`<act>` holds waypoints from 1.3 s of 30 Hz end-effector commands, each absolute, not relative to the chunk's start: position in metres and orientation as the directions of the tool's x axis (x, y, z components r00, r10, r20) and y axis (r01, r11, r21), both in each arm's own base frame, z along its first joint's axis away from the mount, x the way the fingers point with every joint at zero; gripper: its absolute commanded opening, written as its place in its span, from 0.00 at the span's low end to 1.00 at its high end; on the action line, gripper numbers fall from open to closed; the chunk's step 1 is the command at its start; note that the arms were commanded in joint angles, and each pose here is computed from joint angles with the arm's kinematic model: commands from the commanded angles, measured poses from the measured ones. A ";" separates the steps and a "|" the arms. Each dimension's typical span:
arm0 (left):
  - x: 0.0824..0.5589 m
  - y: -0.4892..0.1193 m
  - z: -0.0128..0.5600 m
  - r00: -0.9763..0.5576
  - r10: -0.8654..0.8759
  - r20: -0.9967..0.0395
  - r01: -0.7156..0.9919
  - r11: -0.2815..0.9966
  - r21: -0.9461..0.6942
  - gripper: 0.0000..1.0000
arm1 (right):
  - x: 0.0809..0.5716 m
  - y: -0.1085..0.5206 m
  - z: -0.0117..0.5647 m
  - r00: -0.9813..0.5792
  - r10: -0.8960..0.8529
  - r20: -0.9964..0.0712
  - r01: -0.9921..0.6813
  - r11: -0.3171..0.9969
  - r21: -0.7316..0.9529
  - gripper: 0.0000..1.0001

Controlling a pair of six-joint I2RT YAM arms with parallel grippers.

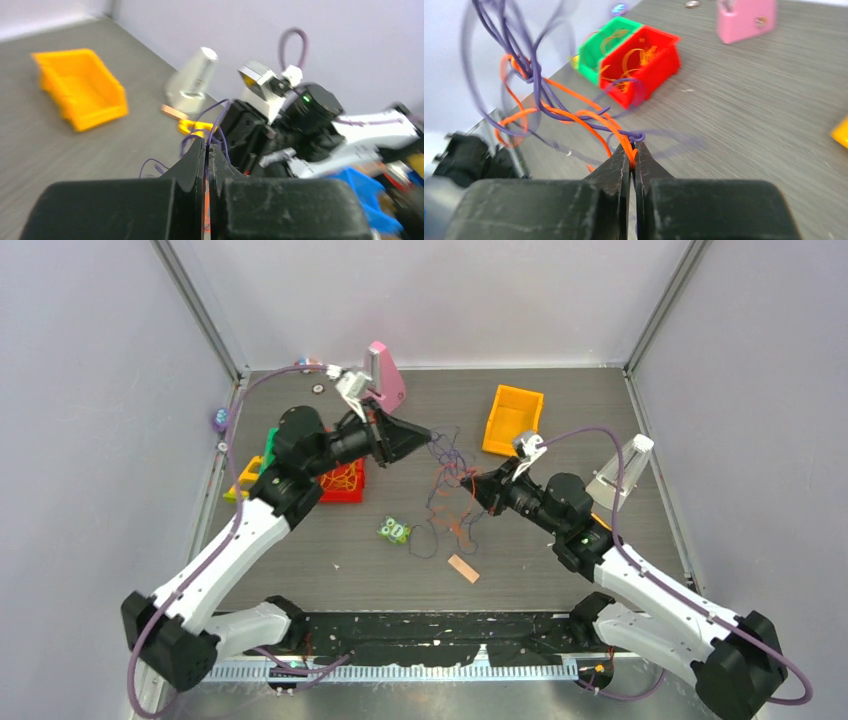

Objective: Untangle the cables
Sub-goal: Untie the cable.

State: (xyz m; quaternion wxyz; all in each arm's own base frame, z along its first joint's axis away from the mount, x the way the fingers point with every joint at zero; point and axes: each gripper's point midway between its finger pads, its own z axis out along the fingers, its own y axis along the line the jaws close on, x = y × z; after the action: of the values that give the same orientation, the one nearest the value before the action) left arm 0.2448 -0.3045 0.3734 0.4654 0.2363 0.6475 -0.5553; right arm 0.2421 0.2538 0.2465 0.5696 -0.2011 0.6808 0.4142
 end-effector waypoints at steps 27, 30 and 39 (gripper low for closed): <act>0.256 -0.272 0.355 -0.398 -0.236 -0.886 0.804 0.375 -0.461 0.99 | 0.207 0.230 0.263 -0.384 0.061 -0.921 -0.812 0.453 0.368 0.06; 0.245 -0.286 0.353 -0.405 -0.185 -0.896 0.833 0.329 -0.444 0.99 | 0.190 0.243 0.268 -0.388 0.012 -0.922 -0.864 0.344 0.368 0.06; 0.242 -0.296 0.338 -0.415 -0.126 -0.901 0.857 0.279 -0.433 0.94 | 0.178 0.258 0.284 -0.349 -0.049 -0.936 -0.903 0.285 0.322 0.06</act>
State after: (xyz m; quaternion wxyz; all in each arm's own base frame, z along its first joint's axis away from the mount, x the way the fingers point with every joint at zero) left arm 0.2468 -0.2907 0.3169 0.4394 0.2387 0.6913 -0.5216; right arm 0.1839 0.2528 0.2569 0.4282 -0.3235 0.7004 0.4706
